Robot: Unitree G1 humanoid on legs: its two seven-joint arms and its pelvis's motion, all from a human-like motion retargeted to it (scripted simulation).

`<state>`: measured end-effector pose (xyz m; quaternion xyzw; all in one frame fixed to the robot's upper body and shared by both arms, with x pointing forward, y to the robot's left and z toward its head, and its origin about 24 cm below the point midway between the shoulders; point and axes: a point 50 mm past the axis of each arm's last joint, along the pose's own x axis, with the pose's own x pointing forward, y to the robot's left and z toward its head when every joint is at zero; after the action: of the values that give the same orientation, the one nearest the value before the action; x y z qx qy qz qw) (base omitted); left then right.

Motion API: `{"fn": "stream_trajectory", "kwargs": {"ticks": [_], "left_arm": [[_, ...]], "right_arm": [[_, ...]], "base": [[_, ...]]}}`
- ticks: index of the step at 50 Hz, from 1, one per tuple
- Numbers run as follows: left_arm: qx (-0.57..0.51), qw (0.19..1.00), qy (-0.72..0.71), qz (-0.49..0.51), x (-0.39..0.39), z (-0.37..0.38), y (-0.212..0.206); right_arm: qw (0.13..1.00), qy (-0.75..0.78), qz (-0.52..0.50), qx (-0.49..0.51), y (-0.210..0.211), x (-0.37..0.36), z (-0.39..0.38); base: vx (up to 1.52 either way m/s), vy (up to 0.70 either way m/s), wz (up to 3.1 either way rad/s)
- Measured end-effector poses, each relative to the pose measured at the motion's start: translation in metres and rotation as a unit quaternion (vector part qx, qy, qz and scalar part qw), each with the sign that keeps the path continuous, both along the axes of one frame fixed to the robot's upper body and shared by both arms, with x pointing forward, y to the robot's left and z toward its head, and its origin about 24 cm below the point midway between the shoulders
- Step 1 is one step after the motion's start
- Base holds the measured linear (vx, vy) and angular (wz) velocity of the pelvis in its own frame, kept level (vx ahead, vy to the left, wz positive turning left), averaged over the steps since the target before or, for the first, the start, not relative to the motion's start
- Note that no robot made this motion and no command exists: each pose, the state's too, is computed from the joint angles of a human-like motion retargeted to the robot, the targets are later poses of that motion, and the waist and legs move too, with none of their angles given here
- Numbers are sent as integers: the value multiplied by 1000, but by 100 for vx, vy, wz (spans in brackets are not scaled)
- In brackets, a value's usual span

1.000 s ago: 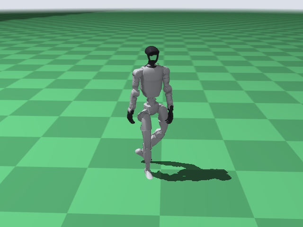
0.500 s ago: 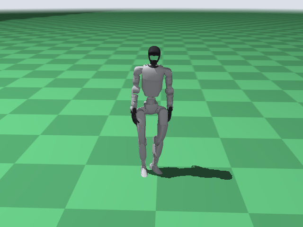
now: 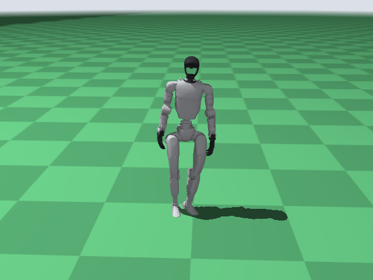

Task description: In place motions

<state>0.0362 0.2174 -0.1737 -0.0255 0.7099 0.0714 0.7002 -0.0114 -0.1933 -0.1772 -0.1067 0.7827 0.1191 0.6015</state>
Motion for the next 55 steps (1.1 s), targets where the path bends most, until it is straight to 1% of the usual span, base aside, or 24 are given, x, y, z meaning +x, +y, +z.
{"fn": "stream_trajectory", "kwargs": {"ticks": [6, 15, 21, 28, 35, 42, 46, 50, 55], "left_arm": [[1, 1000, -8, -31, 3, 0, 1], [-4, 999, -20, -43, 6, 0, 1], [5, 997, -39, -70, 18, 0, 0], [-4, 996, -38, -83, 28, 3, 1], [12, 995, -40, -91, 37, 6, 11], [43, 993, -1, -114, 9, 4, 19], [28, 995, 52, -85, -32, 0, 4], [-5, 995, 101, 2, -73, -1, -23], [-41, 985, 127, 112, -104, 1, -53]], "right_arm": [[998, -54, -16, 21, 10, 26, -2], [994, -104, 7, 23, 8, 54, -1], [997, -68, 22, 11, -9, 47, 1], [997, -41, 66, -19, -33, 29, 5], [997, -16, 49, -49, -50, 7, 8], [995, -16, 41, -89, -60, 7, 11], [994, -46, 41, -92, -60, 24, 11], [991, -106, 30, -74, -46, 58, 9], [980, -199, -14, -6, -14, 102, 9]], "base": [[-5, -4, 103], [-7, 3, 122], [-5, 13, 160], [-11, 20, 339], [-9, 21, 363], [6, 15, 240], [16, 12, 101], [9, 5, 11], [14, 2, -11]]}}
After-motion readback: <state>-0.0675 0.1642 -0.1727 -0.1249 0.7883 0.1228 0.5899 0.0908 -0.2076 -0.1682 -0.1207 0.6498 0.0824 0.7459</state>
